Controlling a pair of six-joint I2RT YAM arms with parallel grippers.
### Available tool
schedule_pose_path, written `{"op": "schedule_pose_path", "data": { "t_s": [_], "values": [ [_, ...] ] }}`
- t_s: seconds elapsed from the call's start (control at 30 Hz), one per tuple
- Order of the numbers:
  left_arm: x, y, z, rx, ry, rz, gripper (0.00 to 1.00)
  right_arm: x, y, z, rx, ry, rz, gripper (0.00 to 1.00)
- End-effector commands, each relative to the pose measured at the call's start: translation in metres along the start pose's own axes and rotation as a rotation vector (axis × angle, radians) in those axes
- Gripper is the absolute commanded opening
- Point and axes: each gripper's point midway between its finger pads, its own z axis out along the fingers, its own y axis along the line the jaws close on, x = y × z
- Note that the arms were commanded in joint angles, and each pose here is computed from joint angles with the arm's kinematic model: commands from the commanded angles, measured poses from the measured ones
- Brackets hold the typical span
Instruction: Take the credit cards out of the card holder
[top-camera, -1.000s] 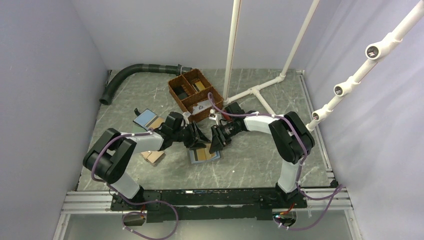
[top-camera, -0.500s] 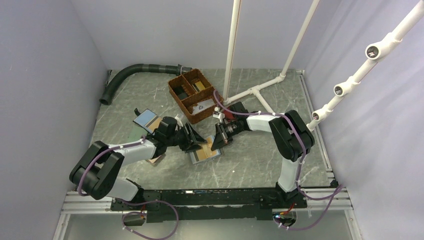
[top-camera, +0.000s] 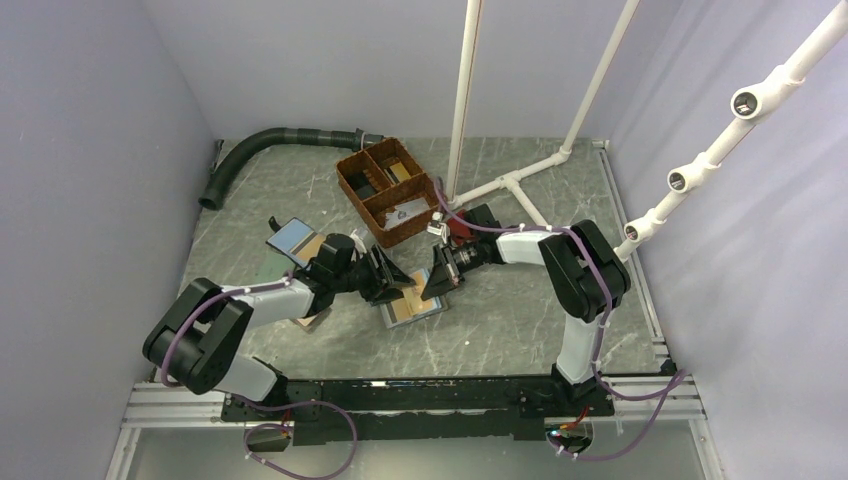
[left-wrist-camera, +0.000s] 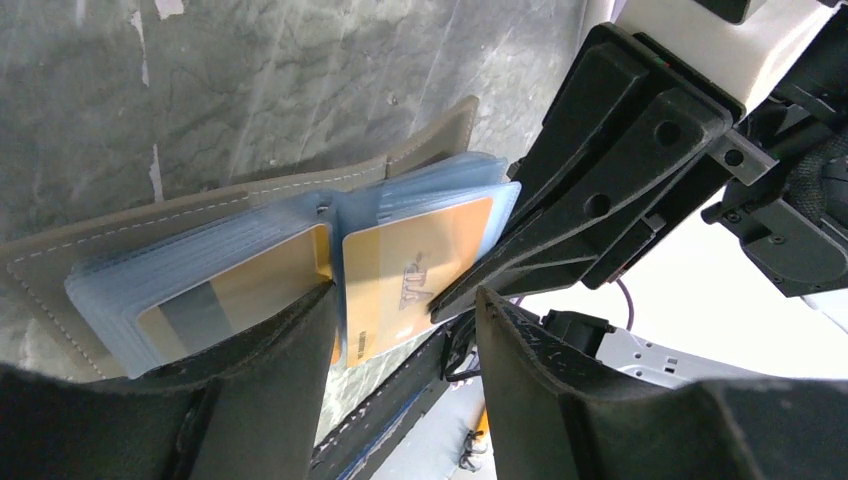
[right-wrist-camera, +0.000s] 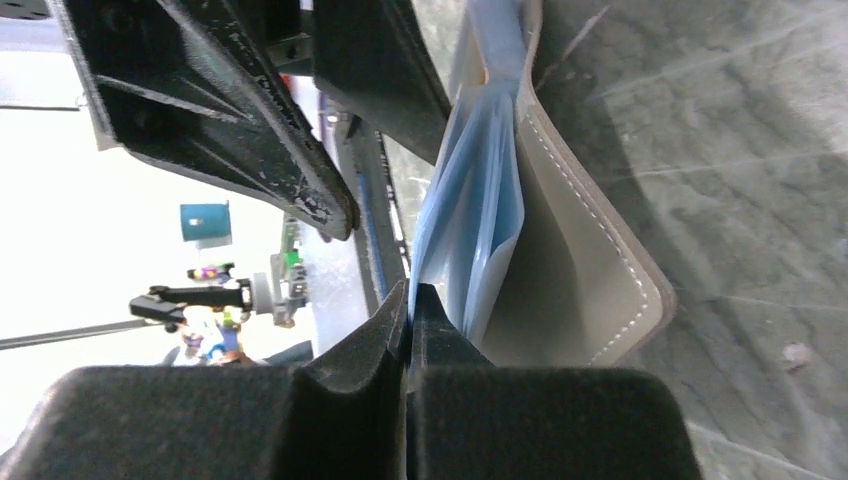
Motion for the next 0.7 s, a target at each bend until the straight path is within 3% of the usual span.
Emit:
{"op": "schedule_pose_path", "data": {
  "t_s": [0.0,0.67],
  "values": [
    [-0.003,-0.013,-0.001,0.069,-0.011,0.007,0.59,-0.006,0.028,-0.007,-0.162,-0.009,-0.05,0.0],
    [0.001,-0.057,-0.019,0.353,0.018,0.039,0.56,-0.011,0.055,-0.02,-0.286,-0.004,-0.071,0.0]
  ]
}}
